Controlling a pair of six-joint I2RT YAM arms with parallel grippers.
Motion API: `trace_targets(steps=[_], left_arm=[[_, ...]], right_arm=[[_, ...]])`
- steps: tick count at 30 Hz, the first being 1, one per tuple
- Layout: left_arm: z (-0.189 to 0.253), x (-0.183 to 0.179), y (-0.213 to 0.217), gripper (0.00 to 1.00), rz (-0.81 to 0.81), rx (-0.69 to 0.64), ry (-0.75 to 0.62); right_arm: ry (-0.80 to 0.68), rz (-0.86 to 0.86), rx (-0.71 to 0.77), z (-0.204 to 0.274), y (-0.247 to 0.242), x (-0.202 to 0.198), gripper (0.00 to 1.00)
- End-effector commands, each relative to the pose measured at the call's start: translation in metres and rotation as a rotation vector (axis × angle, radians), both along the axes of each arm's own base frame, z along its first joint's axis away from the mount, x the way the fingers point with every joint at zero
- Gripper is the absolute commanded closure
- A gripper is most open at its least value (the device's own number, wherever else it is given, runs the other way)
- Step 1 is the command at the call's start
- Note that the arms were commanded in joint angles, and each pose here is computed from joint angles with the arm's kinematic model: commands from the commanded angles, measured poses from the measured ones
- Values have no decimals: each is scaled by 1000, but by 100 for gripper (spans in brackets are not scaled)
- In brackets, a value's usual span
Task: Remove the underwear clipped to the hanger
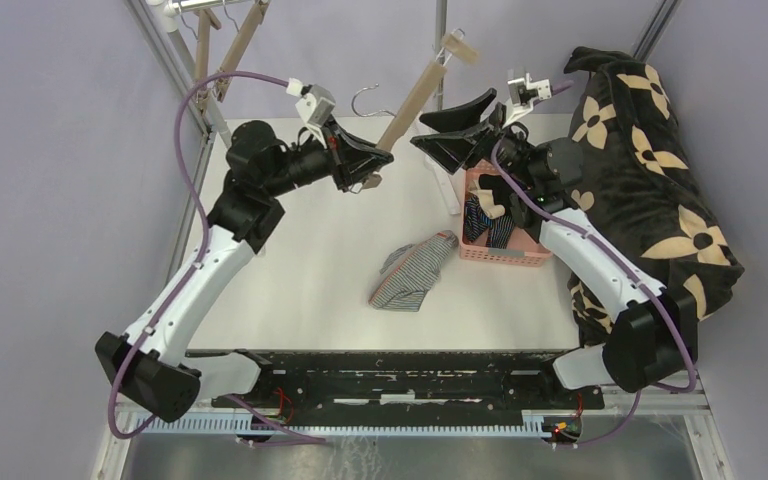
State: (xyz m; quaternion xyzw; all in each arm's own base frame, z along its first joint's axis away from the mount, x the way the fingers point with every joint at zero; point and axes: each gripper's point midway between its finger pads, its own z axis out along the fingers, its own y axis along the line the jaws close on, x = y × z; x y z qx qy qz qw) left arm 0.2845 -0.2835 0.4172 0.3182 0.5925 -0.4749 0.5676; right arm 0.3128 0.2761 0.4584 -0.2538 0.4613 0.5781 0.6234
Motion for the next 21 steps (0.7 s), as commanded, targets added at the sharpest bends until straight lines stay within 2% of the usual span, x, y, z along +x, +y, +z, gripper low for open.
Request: trace_targets(steps=[1,4,6,11,15,17,21], left_arm=[[47,-7,31,97,159,35,-117],[47,4,48,97,285,77,-52],[40,17,62,97,396,133,19],[-1,40,101,97,630,354,203],[-37,43,117,97,690,525,323],[-43,45,121,97,706,548,338],[-43,55,124,97,700,528,358]], right_arm=[[-29,-118,-45,-5,-9,6,22],[-8,-161,-107,-22,-11,11,18],[24,-181,-184,-42,-11,13,19],[144,-293,-522,-129,-18,18,22],[245,-367,-849,-208,-30,15,23],[303,-384,-971,-241,-36,9,23],[348,-373,-1050,-276,-27,1,23]])
